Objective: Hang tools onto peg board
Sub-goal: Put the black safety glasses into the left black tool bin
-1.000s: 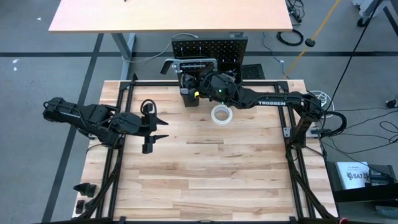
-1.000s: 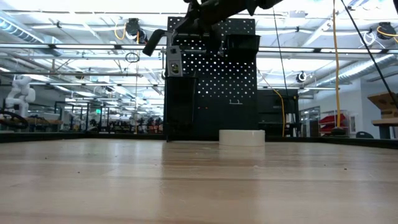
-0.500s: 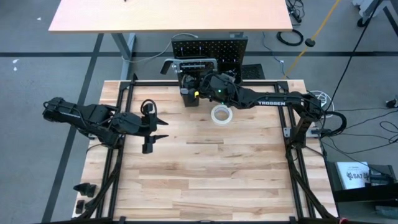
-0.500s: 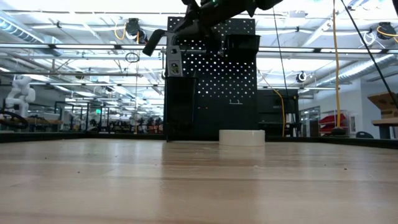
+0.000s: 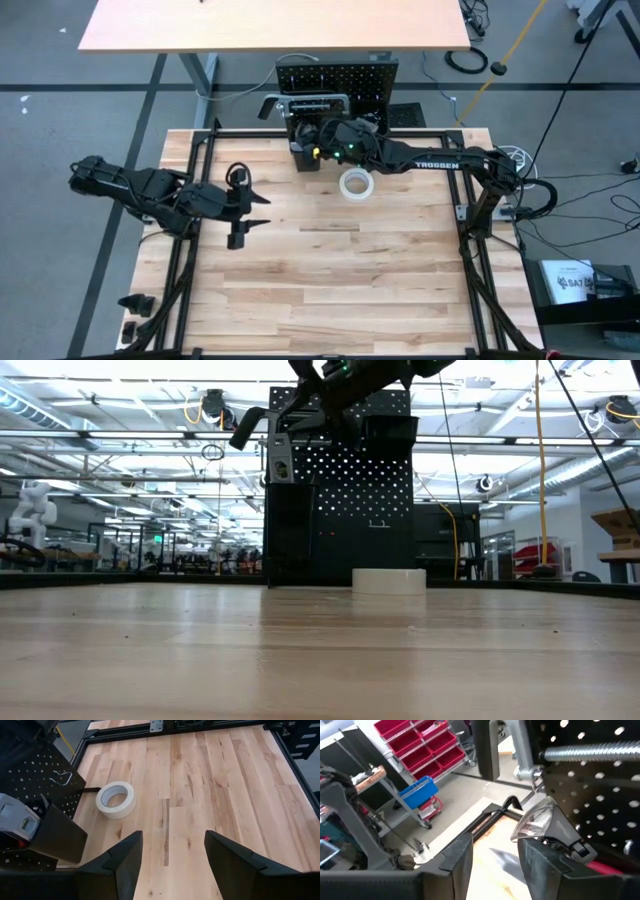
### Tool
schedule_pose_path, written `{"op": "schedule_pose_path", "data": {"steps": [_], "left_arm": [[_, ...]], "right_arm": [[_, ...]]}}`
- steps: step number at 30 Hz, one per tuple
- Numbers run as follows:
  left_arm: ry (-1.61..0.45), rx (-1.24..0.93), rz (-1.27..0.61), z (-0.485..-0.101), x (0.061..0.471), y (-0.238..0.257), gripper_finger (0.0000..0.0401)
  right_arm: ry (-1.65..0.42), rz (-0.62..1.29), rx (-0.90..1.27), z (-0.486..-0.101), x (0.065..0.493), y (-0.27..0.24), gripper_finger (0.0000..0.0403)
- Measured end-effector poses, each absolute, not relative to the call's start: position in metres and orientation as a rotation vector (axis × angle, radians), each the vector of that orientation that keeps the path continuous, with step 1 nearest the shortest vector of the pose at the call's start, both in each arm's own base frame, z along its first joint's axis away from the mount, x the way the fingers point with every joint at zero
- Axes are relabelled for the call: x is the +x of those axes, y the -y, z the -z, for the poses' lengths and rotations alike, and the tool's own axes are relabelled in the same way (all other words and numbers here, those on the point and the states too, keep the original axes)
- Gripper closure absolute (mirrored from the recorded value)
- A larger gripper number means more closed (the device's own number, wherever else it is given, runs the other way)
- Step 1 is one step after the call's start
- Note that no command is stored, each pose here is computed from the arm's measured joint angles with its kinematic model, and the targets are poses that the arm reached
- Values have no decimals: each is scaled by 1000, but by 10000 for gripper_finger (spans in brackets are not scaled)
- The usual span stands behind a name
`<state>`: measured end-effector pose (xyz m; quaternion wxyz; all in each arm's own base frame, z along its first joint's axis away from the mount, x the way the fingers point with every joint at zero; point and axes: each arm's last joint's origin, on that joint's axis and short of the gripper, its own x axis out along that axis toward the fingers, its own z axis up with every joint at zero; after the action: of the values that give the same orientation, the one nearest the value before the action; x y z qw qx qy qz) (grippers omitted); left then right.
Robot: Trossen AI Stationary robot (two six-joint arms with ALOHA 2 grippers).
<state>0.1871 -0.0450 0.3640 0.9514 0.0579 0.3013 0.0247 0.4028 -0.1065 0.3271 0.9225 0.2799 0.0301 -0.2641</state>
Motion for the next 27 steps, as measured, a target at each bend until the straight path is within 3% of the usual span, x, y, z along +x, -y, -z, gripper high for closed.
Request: {"op": "schedule_pose_path", "data": {"steps": [16,27], "left_arm": [[-609,118,-42,-364,187,47,182],[-609,119,-42,-364,187,47,182]], "right_arm": [[-146,493,604,-321,402,105,252],[-90,438,574,-350,387,89,252]]}}
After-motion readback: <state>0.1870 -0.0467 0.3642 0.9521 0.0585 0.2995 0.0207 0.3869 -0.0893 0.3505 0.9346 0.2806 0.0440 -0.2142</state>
